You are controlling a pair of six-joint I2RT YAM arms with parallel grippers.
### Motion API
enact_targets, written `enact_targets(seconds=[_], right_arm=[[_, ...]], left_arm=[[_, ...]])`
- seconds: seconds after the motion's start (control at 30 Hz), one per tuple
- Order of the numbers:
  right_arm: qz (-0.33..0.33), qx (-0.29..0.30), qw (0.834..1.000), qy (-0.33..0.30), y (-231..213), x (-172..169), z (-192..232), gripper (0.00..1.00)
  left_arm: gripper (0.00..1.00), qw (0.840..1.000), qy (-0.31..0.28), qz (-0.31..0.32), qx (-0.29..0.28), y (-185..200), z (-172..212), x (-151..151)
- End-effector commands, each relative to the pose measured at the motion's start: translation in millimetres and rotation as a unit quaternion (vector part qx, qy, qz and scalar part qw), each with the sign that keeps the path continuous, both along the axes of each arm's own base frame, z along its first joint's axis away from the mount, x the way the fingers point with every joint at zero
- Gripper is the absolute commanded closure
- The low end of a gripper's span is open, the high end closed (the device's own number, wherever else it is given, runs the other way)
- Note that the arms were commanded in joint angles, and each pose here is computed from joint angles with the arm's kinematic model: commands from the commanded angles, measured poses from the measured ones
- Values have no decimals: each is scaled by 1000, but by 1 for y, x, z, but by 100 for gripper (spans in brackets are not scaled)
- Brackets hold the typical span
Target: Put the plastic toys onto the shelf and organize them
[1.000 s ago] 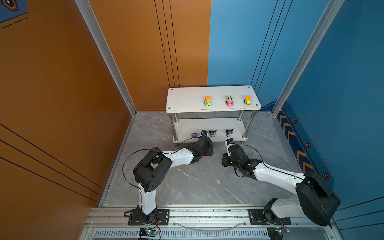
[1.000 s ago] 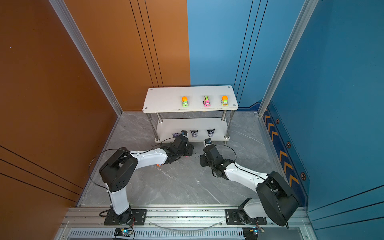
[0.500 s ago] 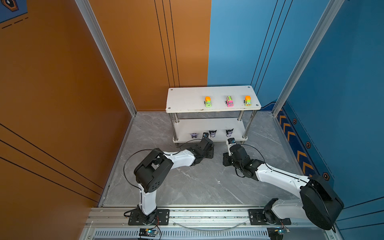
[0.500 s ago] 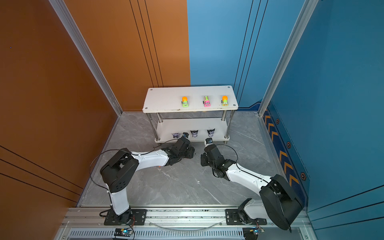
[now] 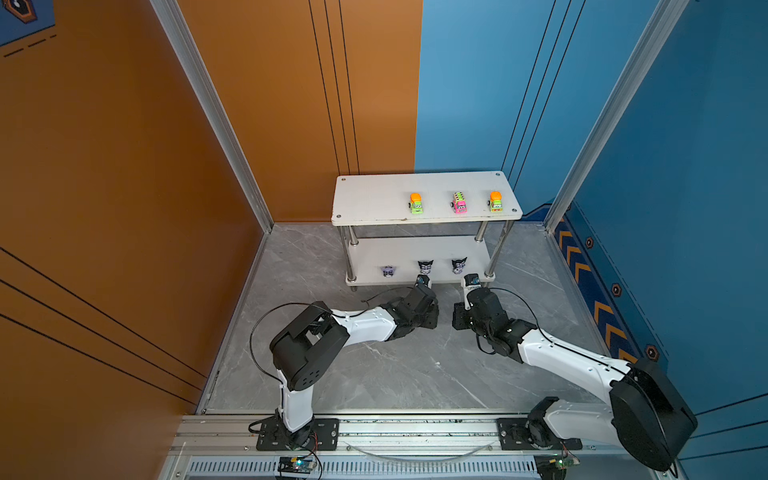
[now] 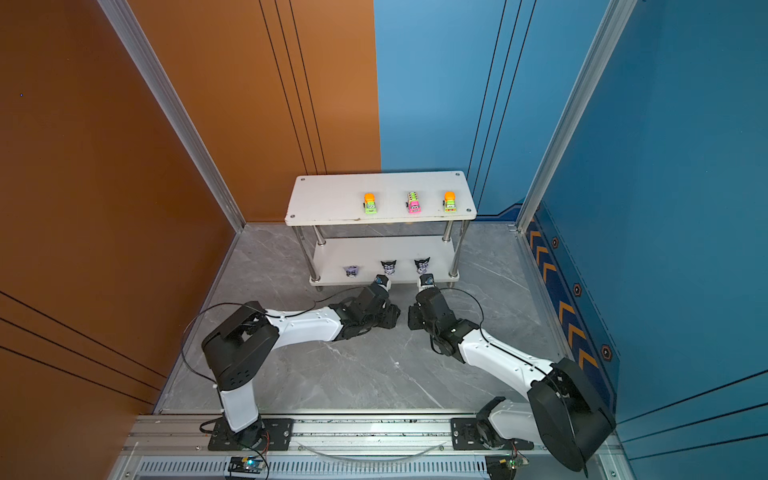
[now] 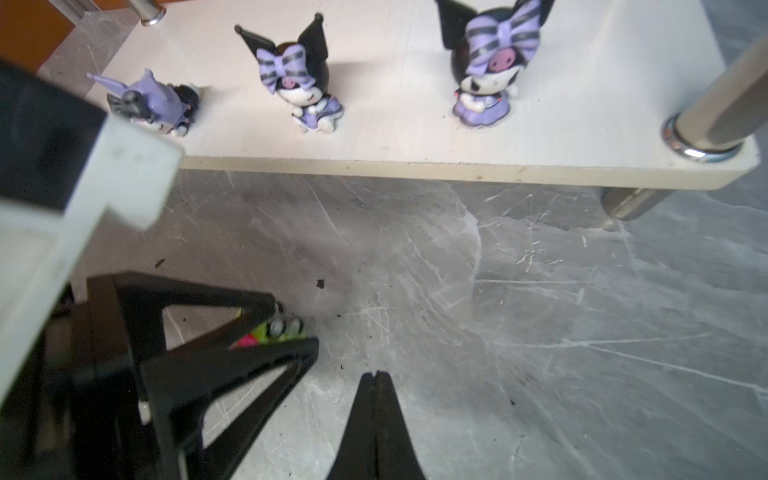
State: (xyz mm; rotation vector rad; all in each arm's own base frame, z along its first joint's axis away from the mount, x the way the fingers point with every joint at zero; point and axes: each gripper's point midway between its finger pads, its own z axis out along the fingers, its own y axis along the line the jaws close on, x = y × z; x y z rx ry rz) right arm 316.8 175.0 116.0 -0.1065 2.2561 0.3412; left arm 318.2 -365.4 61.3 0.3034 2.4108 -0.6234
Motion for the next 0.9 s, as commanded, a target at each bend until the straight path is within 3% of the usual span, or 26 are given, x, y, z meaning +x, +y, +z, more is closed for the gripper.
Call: enact_targets(seconds=[0.0, 0.13, 0.33, 0.4, 0.5, 0.7, 0.87], right_arm=[[-30, -14, 999, 10, -22, -1, -3, 100], [-31, -16, 999, 21, -28, 0, -6, 99], [18, -36, 998, 43, -10, -12, -20, 94], [48, -43, 997, 43, 6, -17, -22, 100], [95, -51, 993, 52, 36, -18, -26, 100], [158, -47, 983, 84, 92, -10, -42, 100], [159, -45, 981, 100, 103, 1, -55, 100]], left_arm=[[46, 999, 32, -36, -25, -13, 9, -30], [47, 998, 23, -48, -38, -15, 32, -38], [46, 999, -46, 22, -8, 52, 79, -21], [45, 996, -75, 47, -8, 74, 99, -15], [45, 991, -104, 82, -2, 103, 118, -9], [48, 982, -124, 140, 12, 150, 124, -9], [47, 979, -110, 169, 14, 173, 113, -10]])
